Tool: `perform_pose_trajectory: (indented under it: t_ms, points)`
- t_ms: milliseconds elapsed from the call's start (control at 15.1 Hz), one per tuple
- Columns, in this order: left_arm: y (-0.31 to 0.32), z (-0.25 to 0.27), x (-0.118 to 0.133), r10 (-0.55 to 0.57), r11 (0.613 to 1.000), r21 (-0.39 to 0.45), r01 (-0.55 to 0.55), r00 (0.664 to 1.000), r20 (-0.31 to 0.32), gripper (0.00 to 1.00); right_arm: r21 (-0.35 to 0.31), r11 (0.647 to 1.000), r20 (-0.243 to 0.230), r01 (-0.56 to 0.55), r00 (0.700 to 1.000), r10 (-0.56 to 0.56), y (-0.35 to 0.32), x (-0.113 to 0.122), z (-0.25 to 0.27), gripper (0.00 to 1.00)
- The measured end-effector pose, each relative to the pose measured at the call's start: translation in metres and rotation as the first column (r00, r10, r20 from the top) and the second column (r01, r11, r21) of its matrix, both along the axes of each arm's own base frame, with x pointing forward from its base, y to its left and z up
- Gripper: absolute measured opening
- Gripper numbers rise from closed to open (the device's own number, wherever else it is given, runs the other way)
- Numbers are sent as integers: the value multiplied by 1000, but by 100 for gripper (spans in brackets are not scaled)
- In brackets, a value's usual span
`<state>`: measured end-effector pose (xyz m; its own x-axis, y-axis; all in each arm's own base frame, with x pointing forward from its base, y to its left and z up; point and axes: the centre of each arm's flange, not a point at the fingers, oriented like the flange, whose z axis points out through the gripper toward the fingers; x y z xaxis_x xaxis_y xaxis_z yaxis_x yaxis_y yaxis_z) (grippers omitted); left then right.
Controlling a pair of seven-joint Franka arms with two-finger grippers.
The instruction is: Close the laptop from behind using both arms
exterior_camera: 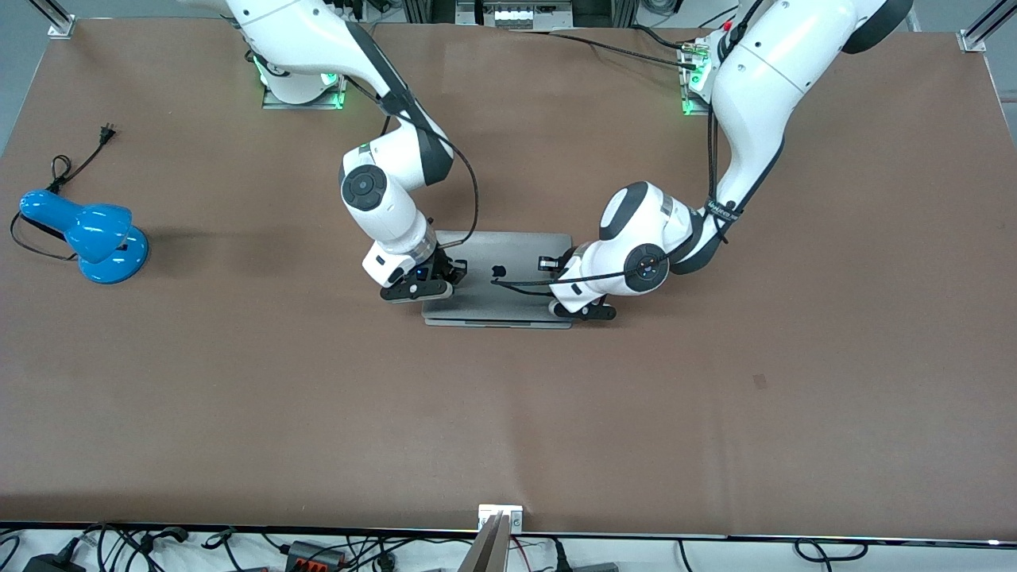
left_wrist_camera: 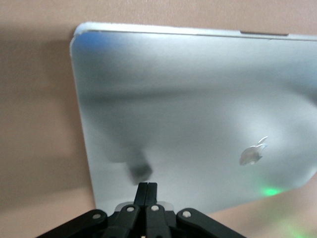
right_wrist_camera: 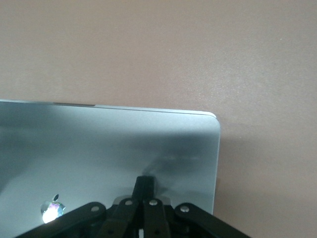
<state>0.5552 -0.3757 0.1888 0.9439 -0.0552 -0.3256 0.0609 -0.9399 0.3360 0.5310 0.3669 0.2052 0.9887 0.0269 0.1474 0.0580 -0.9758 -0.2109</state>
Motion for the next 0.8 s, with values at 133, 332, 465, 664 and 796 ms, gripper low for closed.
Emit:
perform_pose_trajectory:
  t_ms: [133,332,465,664,796]
  points:
    - [-3,-10,-2,-10,1000,5,9,1000,13,1,-6,1000,-1,0,1000,0,0,-1,-10,1]
    - [-5,-13,-3,-26,1000,14,26,999,24,1,-10,1000,-1,-1,1000,1,0,-2,-17,1]
    - [-6,-13,-3,-27,1000,14,26,999,24,1,-10,1000,-1,-1,1000,1,0,-2,-17,1]
    - [-6,-13,-3,-27,1000,14,26,999,25,1,-10,1000,0,-2,1000,2,0,-2,-17,1]
    - [-5,-13,-2,-26,1000,14,26,999,25,1,-10,1000,0,-2,1000,2,0,-2,-17,1]
